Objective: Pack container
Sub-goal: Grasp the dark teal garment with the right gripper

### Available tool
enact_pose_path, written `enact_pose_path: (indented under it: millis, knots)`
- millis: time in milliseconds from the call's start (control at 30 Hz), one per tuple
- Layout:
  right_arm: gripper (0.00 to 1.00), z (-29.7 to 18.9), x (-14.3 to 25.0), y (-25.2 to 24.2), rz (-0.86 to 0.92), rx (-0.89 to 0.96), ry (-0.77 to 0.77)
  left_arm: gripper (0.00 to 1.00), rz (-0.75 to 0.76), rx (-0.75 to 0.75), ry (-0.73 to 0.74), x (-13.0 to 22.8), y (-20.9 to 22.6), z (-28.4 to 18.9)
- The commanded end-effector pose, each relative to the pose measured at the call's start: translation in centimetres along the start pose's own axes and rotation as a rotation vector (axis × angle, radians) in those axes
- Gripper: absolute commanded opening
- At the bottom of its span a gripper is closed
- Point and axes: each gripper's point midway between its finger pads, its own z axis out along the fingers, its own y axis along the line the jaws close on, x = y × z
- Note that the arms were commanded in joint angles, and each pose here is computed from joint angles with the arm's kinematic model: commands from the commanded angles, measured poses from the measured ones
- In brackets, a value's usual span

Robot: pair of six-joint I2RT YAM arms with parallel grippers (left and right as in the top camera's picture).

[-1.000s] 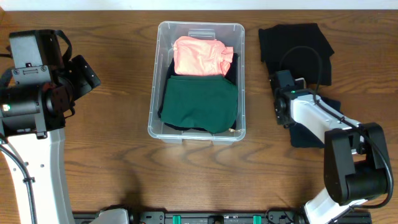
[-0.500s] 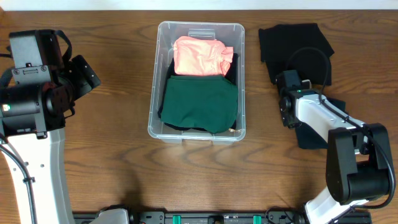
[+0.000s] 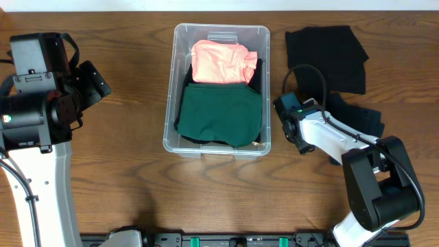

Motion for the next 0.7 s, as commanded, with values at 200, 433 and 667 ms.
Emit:
enact_pose_path:
  millis: [200,433,667]
  knots:
    - [0.99,3.2,3.9,1.3,0.132,0.004,0.134,0.98,0.014,-0.014,-0.004,-0.2,0.3,0.1]
    - [0.99,4.9,5.1,1.9,0.077,0.065,0.193,0.98,0.014,-0.014,-0.004,-0.2,0.3,0.1]
    - [0.99,6.6,6.4,0.9,0.124,0.062,0.267,0.98,0.014,-0.014,-0.004,-0.2,0.3,0.1]
